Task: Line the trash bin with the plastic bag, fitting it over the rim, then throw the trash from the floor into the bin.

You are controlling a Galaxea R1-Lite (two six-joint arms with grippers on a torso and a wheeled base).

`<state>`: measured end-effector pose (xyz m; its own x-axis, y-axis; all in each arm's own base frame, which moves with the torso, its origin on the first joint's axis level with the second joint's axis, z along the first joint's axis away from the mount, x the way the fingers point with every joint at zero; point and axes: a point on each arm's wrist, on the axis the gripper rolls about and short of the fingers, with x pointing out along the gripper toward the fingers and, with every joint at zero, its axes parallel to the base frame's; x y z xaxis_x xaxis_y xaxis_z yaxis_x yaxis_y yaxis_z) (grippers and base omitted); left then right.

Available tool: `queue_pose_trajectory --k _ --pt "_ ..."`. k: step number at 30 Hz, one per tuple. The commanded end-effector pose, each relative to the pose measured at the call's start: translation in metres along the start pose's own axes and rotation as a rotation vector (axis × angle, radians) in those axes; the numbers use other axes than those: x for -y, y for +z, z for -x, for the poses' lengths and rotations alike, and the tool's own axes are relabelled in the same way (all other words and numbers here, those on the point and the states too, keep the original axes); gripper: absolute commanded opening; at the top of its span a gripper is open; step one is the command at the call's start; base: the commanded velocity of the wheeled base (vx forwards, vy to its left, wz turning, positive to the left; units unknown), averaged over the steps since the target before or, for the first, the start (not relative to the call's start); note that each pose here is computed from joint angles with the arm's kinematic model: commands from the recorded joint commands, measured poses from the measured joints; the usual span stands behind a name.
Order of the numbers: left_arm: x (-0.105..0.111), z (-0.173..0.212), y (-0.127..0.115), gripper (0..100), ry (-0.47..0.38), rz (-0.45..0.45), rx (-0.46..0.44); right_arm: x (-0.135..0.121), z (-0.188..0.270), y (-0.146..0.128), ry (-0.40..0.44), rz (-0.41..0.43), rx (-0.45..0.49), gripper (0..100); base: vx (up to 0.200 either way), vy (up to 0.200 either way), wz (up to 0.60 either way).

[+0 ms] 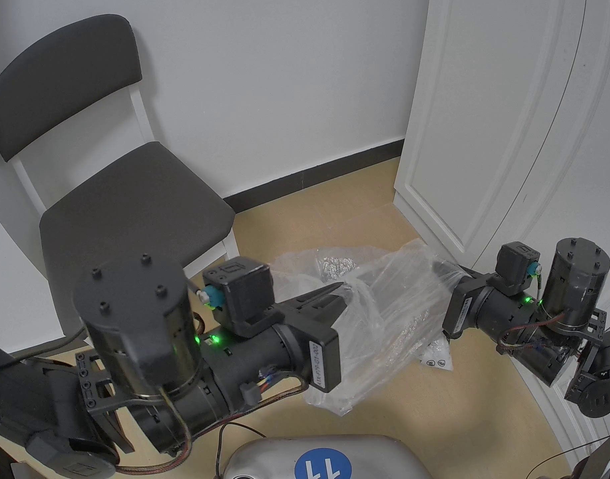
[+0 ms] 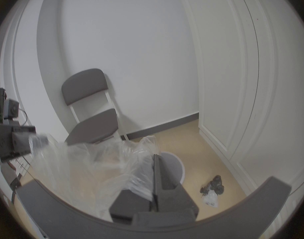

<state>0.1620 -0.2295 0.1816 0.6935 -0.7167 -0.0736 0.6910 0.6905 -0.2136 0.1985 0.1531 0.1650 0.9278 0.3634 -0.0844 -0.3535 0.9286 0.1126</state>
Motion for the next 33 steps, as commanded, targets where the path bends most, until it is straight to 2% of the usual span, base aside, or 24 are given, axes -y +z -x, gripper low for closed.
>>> queue_pose_trajectory --k 1,15,23,29,33 --pt "-0.001 -0.014 -0.010 0 0.038 0.000 -0.026 -0.003 -0.011 -0.019 0.001 0.016 -0.028 0 0.000 0.000 0.00" --pt "-0.018 -0.033 -0.017 0 0.099 0.002 -0.045 0.002 -0.015 -0.018 -0.024 0.013 -0.019 0 0.000 0.000 0.00" --pt "-0.044 -0.056 -0.021 0 0.175 0.026 -0.013 0.022 -0.036 -0.027 -0.107 0.010 -0.051 0 0.000 0.000 0.00" --pt "-0.049 -0.074 -0.031 0 0.190 0.065 -0.006 0.035 -0.055 -0.037 -0.158 0.005 -0.064 0 0.000 0.000 0.00" --pt "-0.056 -0.080 -0.035 0 0.212 0.069 -0.005 0.038 -0.065 -0.046 -0.165 -0.002 -0.036 0 0.000 0.000 0.00"
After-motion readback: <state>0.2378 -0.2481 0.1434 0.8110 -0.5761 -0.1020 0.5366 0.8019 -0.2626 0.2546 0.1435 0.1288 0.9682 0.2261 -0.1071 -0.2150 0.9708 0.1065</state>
